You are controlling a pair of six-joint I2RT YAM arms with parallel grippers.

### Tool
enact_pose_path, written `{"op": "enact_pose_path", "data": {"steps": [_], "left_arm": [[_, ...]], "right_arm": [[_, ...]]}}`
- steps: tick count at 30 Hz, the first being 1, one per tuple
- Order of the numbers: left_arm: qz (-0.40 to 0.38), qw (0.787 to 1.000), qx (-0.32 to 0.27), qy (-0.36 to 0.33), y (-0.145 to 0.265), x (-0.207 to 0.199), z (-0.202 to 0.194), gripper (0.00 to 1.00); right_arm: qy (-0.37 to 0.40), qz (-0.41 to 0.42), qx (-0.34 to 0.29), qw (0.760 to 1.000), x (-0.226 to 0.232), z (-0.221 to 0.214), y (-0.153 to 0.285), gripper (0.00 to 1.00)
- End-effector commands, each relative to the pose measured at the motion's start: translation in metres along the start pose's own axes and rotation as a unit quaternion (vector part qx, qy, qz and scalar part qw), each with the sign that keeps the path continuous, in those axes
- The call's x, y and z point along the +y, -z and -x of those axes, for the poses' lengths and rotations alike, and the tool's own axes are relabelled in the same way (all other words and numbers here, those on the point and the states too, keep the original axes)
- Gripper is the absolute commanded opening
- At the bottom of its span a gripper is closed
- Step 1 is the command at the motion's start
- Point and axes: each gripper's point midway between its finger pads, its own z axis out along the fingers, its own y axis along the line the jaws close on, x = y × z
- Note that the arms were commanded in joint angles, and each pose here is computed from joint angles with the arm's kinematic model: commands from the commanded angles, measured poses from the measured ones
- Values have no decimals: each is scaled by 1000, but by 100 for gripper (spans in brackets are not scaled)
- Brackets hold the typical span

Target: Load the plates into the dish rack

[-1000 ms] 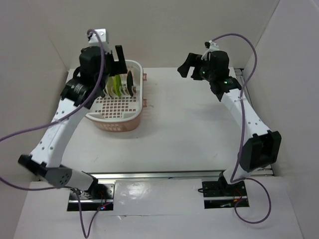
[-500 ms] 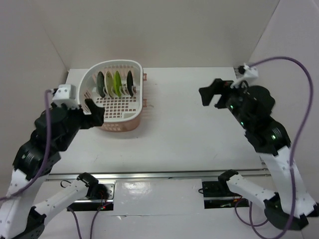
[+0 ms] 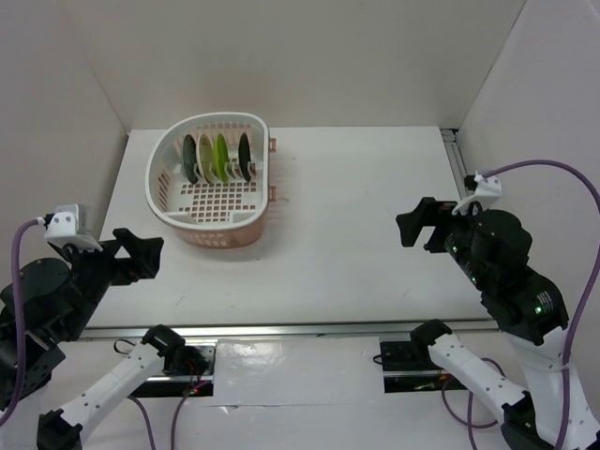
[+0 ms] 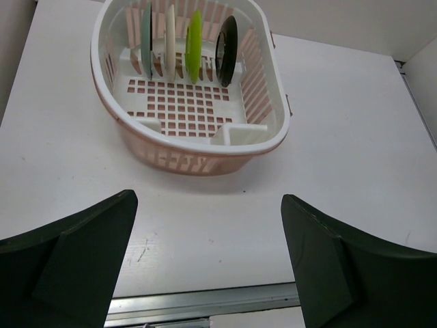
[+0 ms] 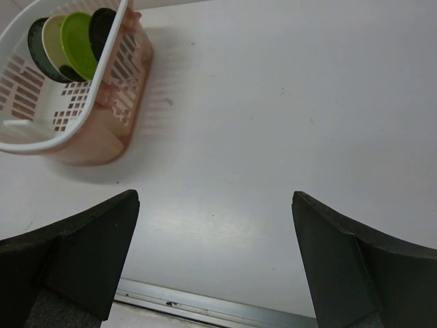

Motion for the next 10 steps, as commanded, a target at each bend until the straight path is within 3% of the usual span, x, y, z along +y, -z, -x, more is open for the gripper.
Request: {"op": "enact_pose_path", "data": {"steps": [1,10], "left_arm": [[5,1000,9,7,9,7,-9,100],[-5,1000,8,9,15,6,-8,100]], "right_arm": [[-4,-9,9,1000,-10,-12,15,100],[-8,-15,14,1000,-13,-17,16,100]]}}
